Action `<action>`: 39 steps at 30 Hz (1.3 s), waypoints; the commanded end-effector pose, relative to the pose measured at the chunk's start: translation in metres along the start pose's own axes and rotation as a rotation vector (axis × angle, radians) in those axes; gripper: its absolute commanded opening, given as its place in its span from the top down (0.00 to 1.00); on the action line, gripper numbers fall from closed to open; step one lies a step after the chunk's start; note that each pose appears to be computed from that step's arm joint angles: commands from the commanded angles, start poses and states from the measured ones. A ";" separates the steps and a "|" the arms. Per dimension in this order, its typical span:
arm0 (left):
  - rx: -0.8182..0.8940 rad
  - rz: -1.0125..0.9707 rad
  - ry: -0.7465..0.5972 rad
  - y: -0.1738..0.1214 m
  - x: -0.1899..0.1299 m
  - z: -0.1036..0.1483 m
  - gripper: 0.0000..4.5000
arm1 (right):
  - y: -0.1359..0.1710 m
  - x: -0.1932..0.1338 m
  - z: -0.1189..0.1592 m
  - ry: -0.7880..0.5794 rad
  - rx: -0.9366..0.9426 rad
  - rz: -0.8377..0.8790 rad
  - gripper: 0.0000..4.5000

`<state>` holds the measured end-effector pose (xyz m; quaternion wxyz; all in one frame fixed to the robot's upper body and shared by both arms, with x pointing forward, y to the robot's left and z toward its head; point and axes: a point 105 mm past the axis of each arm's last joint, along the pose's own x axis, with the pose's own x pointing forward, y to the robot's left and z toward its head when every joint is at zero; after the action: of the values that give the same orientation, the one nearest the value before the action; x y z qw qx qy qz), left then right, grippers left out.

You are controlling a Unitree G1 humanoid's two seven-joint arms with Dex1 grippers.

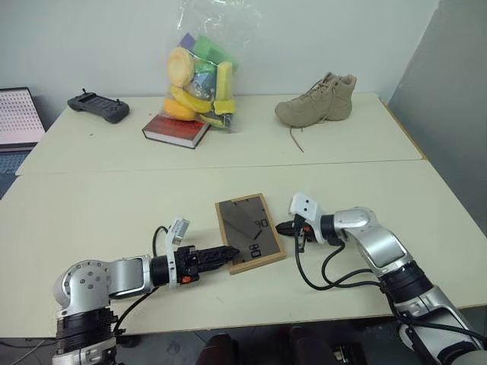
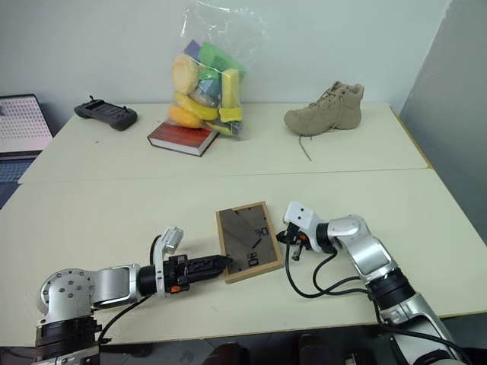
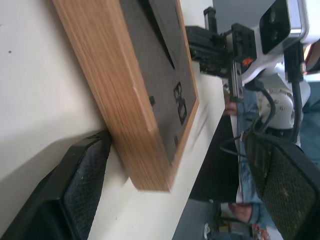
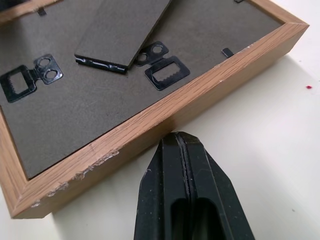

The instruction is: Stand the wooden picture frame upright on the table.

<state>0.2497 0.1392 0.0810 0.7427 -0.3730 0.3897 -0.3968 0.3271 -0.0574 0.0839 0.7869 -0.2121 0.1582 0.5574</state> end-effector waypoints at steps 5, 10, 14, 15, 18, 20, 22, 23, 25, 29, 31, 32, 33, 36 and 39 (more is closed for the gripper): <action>-0.021 0.101 -0.015 0.016 0.021 -0.002 0.01 | 0.014 0.009 0.019 -0.056 -0.051 0.039 1.00; -0.025 0.038 -0.068 0.008 0.014 0.010 0.14 | 0.006 0.003 0.004 -0.016 -0.044 -0.001 1.00; -0.023 0.017 -0.082 0.003 0.006 0.015 0.34 | -0.006 -0.003 -0.005 0.002 -0.033 -0.056 1.00; -0.021 0.013 -0.088 0.002 0.004 0.017 0.40 | -0.009 -0.005 -0.007 0.005 -0.031 -0.073 1.00; -0.008 -0.007 -0.112 -0.004 0.000 0.024 0.54 | -0.025 -0.015 -0.009 0.001 -0.031 -0.145 1.00; 0.003 -0.033 -0.139 -0.011 -0.001 0.032 0.61 | -0.042 -0.027 -0.005 -0.012 -0.036 -0.213 1.00; 0.019 -0.024 -0.151 -0.014 -0.001 0.039 0.71 | -0.064 -0.045 0.010 -0.065 -0.025 -0.294 1.00; 0.021 -0.015 -0.151 -0.014 0.000 0.041 0.71 | -0.072 -0.053 0.017 -0.095 -0.016 -0.319 1.00; 0.053 -0.032 -0.136 -0.022 0.002 0.045 0.71 | -0.077 -0.063 0.041 -0.196 0.046 -0.294 1.00; 0.167 -0.095 -0.125 -0.047 0.006 0.058 0.71 | -0.065 -0.072 0.103 -0.419 0.165 -0.102 0.91; 0.219 -0.117 -0.123 -0.056 0.007 0.063 0.71 | -0.062 -0.072 0.119 -0.454 0.169 -0.069 0.81; 0.266 -0.130 -0.120 -0.063 0.009 0.066 0.71 | -0.059 -0.068 0.128 -0.469 0.169 -0.048 0.76; 0.300 -0.138 -0.114 -0.068 0.010 0.068 0.71 | -0.058 -0.065 0.134 -0.477 0.172 -0.036 0.70; 0.383 -0.164 -0.101 -0.078 0.011 0.069 0.71 | -0.058 -0.050 0.143 -0.480 0.176 -0.022 0.58; 0.446 -0.185 -0.096 -0.084 0.010 0.071 0.71 | -0.060 -0.034 0.144 -0.464 0.165 -0.020 0.44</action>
<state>0.2928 0.1175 0.1605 0.7839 -0.2760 0.2659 -0.4885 0.3707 -0.0343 0.2256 0.8220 0.0018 0.0344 0.5684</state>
